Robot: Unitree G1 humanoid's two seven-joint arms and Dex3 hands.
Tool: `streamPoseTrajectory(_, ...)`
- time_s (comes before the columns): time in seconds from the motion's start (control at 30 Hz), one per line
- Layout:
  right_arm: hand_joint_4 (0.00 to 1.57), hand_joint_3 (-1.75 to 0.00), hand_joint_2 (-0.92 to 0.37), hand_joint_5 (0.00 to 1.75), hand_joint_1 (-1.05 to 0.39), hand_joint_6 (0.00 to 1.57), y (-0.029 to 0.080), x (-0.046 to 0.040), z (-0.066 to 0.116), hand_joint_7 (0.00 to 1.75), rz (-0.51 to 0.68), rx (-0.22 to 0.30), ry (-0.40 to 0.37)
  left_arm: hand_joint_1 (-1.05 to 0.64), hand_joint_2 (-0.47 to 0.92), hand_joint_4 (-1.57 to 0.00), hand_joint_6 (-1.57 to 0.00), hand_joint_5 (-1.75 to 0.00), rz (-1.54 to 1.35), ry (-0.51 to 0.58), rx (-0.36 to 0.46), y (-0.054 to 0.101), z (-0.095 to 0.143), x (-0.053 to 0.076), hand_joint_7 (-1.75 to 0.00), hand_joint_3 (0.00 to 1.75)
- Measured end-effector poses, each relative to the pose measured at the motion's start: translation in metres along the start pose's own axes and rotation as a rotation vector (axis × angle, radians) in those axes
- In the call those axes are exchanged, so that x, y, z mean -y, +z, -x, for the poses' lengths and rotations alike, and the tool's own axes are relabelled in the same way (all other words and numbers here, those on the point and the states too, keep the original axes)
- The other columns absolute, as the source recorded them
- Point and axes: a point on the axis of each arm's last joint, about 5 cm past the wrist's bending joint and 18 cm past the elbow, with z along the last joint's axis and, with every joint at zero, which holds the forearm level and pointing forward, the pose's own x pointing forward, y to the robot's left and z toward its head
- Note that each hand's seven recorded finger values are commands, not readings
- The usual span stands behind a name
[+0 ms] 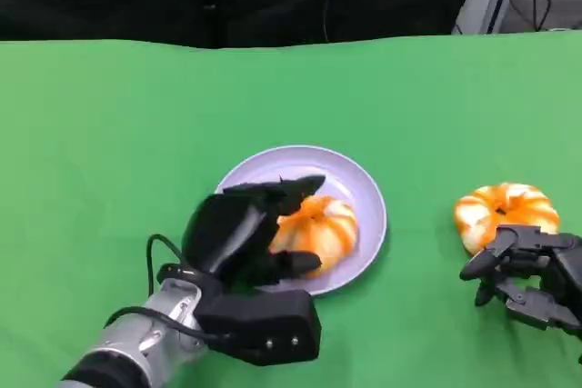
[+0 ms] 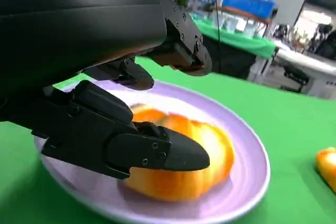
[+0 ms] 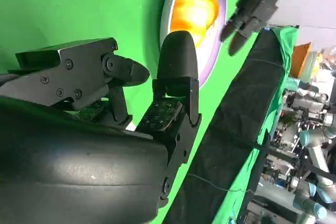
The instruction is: Grasp the bread from the table and place it into the plate.
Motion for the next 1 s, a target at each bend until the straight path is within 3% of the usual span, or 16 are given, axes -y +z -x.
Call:
streamPoseTrajectory(0.53, 0.86, -0.6, -0.84, 1.36, 0.04, 0.97, 0.0, 0.0003, 0.0, 0.89, -0.004, -0.002, 0.01, -0.85, 0.92, -0.45, -0.38, 0.0, 0.014, 0.099, 0.033, 0.0, 0.008, -0.011, 0.0, 0.45)
streamPoseTrajectory(0.83, 0.88, -0.63, -0.83, 1.35, 0.03, 0.96, 0.0, -0.0005, 0.0, 0.93, 0.004, -0.002, -0.002, -0.8, 0.92, -0.52, -0.45, -0.03, -0.007, 0.103, -0.042, -0.018, 0.034, -0.015, -0.02, 0.41)
streamPoseTrajectory(1.0, 0.89, -0.63, -0.83, 1.35, 0.04, 0.96, 0.0, -0.0008, 0.0, 0.93, 0.004, -0.004, -0.003, -0.76, 0.92, -0.6, -0.51, -0.04, 0.03, 0.206, -0.015, -0.021, 0.039, -0.019, -0.03, 0.35)
